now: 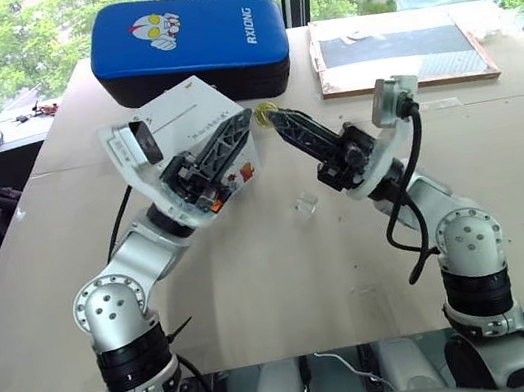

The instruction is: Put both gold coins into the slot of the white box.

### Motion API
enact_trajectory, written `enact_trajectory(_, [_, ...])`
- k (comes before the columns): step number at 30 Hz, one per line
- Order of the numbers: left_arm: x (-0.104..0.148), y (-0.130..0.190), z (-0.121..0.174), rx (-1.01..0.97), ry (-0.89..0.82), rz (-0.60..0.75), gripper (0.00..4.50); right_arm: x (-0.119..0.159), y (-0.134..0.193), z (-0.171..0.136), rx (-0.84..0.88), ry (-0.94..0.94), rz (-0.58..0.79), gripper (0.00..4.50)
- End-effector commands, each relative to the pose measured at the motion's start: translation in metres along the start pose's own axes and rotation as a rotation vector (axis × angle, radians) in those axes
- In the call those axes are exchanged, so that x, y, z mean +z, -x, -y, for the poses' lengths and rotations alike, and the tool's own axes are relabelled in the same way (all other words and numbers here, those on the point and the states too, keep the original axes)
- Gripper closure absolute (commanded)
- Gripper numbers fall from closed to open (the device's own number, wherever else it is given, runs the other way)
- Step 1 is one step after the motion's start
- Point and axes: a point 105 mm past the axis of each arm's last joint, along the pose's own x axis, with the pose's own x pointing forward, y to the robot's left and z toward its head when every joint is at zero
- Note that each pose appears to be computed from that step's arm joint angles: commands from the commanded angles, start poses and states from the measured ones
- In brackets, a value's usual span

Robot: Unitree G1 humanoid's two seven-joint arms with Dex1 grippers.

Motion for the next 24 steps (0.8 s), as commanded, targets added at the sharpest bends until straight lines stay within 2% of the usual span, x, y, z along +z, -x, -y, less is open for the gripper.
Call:
enact_trajectory(1, [-0.002, -0.005, 0.013, -0.056, -0.011, -0.015, 4.47, 0.006, -0.006, -0.015, 0.063, 0.022, 0.011, 4.5])
enact_trajectory(10, [-0.002, -0.008, 0.012, -0.051, 0.017, -0.017, 4.47, 0.0, -0.003, -0.015, 0.065, 0.022, -0.004, 4.5])
enact_trajectory(13, [0.005, -0.009, 0.006, -0.013, -0.005, 0.02, 3.82, 0.0, -0.003, -0.014, 0.057, 0.024, -0.001, 4.5])
enact_trajectory(17, [0.009, -0.01, 0.004, 0.001, -0.015, 0.044, 2.0, 0.002, -0.004, -0.012, 0.051, 0.027, 0.003, 4.5])
enact_trajectory(23, [-0.002, -0.011, 0.008, -0.025, 0.013, 0.005, 2.0, 0.004, -0.006, -0.015, 0.059, 0.029, 0.009, 4.5])
enact_trajectory(24, [-0.003, -0.011, 0.009, -0.029, 0.016, -0.002, 2.36, 0.004, -0.006, -0.016, 0.061, 0.029, 0.009, 4.5])
